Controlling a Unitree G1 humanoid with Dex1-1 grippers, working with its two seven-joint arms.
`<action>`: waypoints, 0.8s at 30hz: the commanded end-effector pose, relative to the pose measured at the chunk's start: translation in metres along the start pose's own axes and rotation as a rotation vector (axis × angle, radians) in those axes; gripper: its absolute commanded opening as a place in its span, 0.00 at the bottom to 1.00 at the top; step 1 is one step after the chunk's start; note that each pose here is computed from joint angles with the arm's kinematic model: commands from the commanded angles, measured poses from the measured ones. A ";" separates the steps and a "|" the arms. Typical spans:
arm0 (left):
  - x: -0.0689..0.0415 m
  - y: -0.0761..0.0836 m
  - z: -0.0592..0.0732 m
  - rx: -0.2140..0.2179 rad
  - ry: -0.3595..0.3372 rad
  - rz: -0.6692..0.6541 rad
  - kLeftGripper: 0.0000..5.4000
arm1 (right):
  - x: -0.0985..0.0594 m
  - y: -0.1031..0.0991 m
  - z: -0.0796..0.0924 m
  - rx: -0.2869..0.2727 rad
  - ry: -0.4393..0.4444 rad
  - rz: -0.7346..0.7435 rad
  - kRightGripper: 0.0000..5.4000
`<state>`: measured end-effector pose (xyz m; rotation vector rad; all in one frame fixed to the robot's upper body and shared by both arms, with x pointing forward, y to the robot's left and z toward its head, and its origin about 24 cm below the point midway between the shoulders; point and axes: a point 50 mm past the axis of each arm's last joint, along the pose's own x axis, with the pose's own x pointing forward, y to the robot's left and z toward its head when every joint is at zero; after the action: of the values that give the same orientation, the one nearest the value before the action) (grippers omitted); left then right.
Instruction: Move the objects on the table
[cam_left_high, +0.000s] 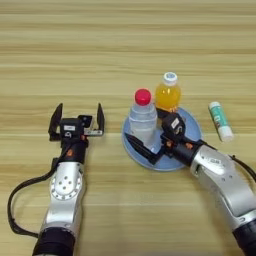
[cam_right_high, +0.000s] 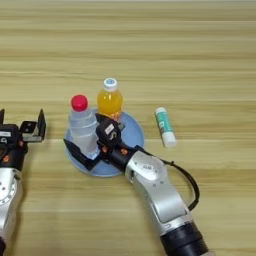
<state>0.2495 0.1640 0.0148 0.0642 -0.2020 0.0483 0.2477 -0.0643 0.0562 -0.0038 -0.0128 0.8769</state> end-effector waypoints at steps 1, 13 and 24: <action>0.001 0.000 -0.001 0.012 0.008 -0.006 1.00 | 0.006 -0.003 0.002 -0.011 -0.008 -0.007 1.00; 0.001 0.001 -0.001 0.014 0.008 -0.004 1.00 | 0.011 -0.004 -0.001 0.030 -0.020 -0.035 0.97; 0.001 0.003 0.000 0.019 0.005 0.008 1.00 | 0.013 -0.003 0.002 0.071 -0.046 -0.056 0.74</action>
<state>0.2494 0.1658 0.0147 0.0664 -0.2012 0.0575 0.2561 -0.0570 0.0536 0.0783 -0.0134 0.8264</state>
